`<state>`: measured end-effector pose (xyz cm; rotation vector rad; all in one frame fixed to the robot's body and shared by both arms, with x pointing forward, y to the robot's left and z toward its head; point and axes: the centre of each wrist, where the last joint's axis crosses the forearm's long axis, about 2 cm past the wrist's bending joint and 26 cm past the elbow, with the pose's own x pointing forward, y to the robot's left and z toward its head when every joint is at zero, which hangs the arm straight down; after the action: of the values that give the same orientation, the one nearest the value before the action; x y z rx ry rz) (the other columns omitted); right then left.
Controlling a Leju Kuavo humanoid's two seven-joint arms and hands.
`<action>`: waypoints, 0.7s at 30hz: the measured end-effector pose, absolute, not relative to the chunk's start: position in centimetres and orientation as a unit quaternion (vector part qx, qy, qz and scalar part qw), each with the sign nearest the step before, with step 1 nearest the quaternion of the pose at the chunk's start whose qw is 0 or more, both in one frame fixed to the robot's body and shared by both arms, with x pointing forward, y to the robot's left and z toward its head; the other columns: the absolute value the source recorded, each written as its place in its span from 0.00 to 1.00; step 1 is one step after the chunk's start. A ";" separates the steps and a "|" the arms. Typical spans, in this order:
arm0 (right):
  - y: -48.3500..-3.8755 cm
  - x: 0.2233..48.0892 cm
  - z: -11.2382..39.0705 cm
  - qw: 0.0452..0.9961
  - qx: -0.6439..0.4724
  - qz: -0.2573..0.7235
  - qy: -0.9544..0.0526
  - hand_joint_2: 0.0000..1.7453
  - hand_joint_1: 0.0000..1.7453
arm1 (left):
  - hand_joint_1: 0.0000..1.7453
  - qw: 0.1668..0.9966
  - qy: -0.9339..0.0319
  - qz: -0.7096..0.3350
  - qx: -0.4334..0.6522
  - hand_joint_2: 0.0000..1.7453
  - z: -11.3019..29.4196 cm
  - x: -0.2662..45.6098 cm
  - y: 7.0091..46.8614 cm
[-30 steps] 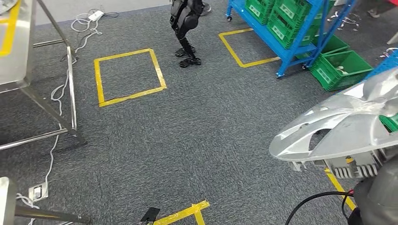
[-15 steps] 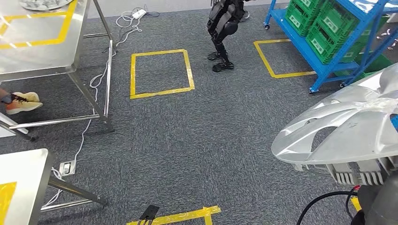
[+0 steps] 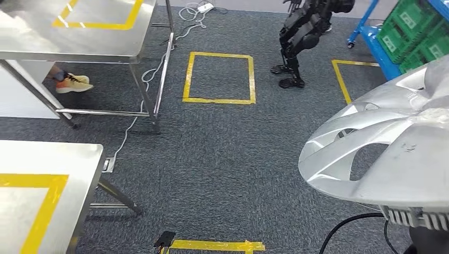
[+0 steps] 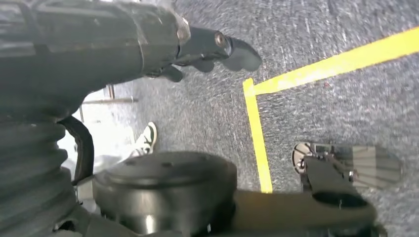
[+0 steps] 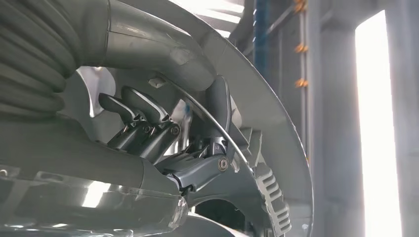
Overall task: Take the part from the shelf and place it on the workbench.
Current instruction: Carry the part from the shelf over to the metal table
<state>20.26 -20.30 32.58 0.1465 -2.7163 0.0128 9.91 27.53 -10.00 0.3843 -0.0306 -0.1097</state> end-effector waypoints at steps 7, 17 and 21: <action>-20.8 19.1 33.0 0.190 0.088 -0.014 -0.978 1.00 1.00 | 0.00 0.980 -0.007 -0.041 0.193 1.00 -10.1 9.5 28.0; -21.8 18.4 33.5 0.199 0.120 -0.027 -0.972 1.00 1.00 | 0.00 0.979 -0.006 -0.045 0.197 1.00 -10.2 9.2 28.2; -21.8 18.2 32.8 0.213 0.135 -0.030 -0.967 1.00 1.00 | 0.00 0.977 -0.009 -0.054 0.204 1.00 -10.2 9.3 28.6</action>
<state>18.16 -21.79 32.79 0.3737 -2.6852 -0.0820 9.27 28.61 -10.15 0.4110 -0.0181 -0.1090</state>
